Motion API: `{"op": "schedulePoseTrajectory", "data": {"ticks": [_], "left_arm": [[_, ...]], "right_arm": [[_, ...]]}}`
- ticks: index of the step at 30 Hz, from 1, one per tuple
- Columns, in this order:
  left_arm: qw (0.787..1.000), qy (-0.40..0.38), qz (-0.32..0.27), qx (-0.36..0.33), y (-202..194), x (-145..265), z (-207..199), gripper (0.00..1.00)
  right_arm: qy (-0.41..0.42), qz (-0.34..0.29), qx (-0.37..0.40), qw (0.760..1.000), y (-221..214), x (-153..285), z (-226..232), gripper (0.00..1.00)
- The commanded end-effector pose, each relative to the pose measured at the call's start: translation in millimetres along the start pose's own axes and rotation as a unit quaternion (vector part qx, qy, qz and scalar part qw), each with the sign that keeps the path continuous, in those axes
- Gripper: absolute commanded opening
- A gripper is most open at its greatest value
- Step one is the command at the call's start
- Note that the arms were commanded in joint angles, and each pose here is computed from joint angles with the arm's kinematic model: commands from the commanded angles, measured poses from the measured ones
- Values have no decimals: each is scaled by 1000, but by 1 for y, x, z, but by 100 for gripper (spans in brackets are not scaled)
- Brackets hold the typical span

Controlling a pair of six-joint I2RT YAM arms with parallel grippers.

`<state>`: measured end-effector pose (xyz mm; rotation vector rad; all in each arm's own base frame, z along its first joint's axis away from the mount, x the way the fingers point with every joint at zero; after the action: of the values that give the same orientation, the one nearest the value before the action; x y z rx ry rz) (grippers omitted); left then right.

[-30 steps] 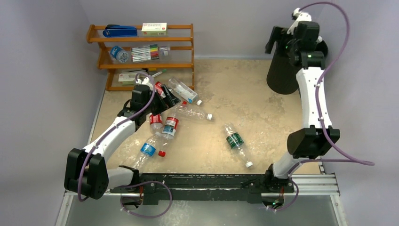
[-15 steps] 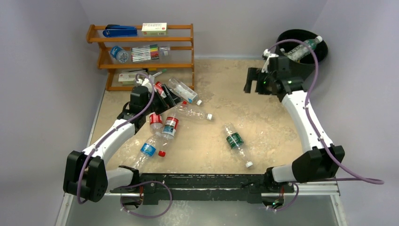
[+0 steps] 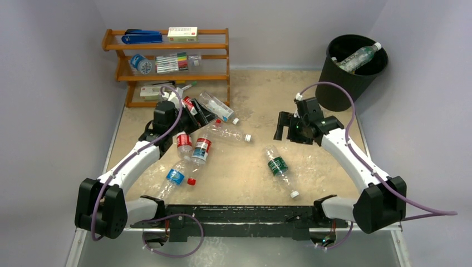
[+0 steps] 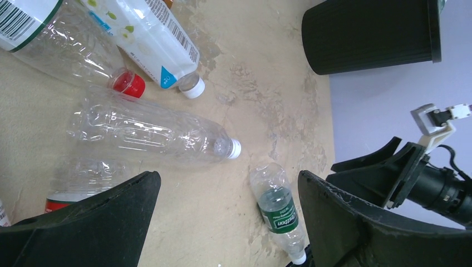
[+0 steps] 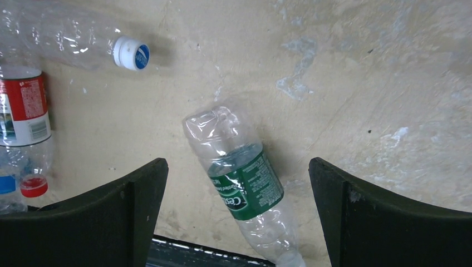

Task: Put the plastic bottles in the bin
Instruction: Pick up the plastic bottle at the center of the board.

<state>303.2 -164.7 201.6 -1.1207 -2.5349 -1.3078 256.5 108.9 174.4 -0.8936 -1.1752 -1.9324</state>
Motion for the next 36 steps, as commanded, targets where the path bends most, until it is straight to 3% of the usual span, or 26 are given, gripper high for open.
{"op": "schedulePoseTrajectory", "data": {"ticks": [1, 9, 26, 33, 36], "left_arm": [[999, -29, -28, -11, 12, 6, -14, 95], [999, -23, -26, -7, 9, 4, -11, 95], [999, -23, -29, -9, 10, 7, -12, 95], [999, -19, -27, -11, 9, 8, -11, 95], [1000, -14, -25, -11, 8, 8, -10, 95]], "right_arm": [[40, 1, -19, 999, -12, -6, 15, 99], [31, 51, -21, 998, -64, -28, 11, 98], [2, 95, -17, 995, -110, -64, 3, 98], [1, 111, 2, 994, -118, -72, 1, 83], [11, 110, 9, 994, -115, -73, 6, 68]]}}
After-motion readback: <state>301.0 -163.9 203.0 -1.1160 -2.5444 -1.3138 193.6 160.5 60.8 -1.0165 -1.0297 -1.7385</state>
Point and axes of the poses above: each gripper's point midway between its finger pads, its own x axis back along the fingers, its own z axis along the line the jaws close on, y = z × x, the point moved 4 cm from there along x, back along the fingers, and after that the axes turned 12 degrees about -x, right-handed, at the moved point
